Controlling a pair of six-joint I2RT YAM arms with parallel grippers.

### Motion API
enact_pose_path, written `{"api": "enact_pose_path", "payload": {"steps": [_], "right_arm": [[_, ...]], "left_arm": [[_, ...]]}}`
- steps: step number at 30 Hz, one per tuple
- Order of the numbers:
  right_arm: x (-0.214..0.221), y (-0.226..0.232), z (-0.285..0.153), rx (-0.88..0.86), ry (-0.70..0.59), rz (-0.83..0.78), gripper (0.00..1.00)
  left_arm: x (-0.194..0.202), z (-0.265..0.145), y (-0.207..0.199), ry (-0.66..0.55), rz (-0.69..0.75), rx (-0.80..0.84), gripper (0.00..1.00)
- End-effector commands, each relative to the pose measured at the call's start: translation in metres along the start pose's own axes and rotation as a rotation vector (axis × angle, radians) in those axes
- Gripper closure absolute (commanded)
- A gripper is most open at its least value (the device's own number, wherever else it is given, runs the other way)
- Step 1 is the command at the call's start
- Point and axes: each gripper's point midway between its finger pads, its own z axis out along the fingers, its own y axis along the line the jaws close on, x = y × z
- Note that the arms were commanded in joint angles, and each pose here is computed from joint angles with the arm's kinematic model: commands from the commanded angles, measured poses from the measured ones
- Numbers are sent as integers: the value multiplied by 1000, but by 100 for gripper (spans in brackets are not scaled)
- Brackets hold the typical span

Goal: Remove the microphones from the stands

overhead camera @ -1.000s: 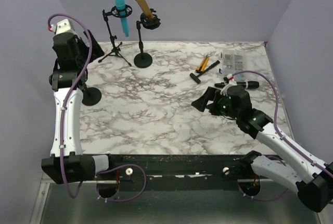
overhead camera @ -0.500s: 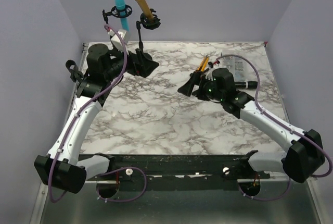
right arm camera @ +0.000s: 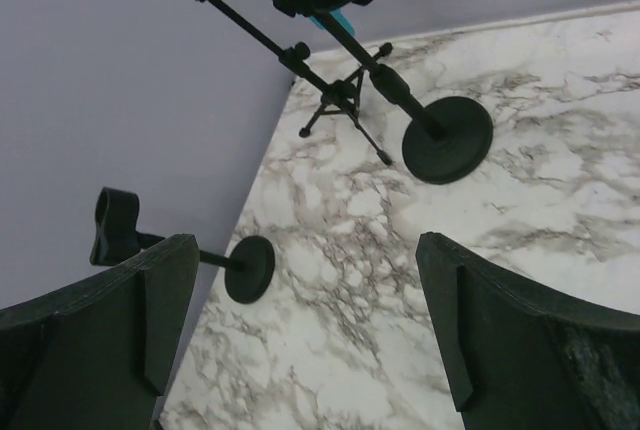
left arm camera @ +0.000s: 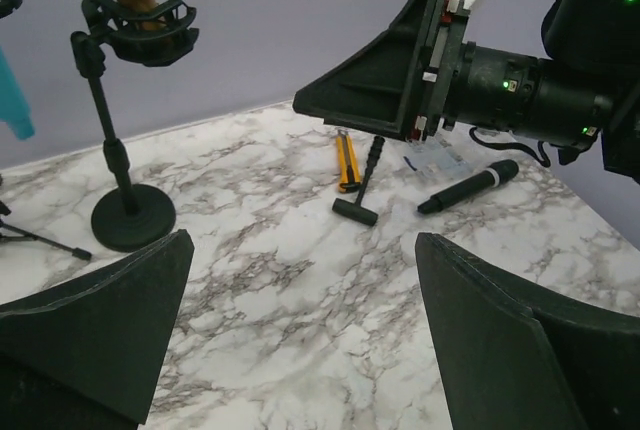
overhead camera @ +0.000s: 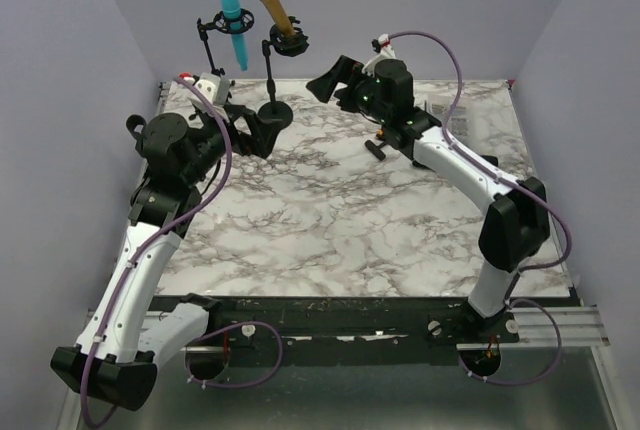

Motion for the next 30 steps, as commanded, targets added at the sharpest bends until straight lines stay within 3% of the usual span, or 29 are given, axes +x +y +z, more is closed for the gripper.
{"api": "enact_pose_path", "payload": {"steps": [1, 6, 10, 14, 17, 22, 30], "right_arm": [[-20, 10, 41, -106, -76, 135, 0], [-8, 4, 77, -159, -24, 215, 1], [17, -2, 71, -172, 62, 238, 2], [40, -10, 45, -166, 126, 218, 2], [64, -18, 20, -157, 179, 231, 2], [110, -31, -23, -172, 286, 259, 2], [128, -31, -74, -187, 346, 196, 2]], "left_arm": [[3, 4, 17, -1, 11, -86, 4], [10, 12, 14, 24, 17, -42, 1], [18, 26, 21, 29, 22, -41, 1], [18, 50, 31, 12, -79, -62, 1], [2, 69, 37, -84, -118, -66, 1], [-31, 102, 56, -246, -53, -91, 1], [-47, 167, 107, -316, 36, -190, 1]]}}
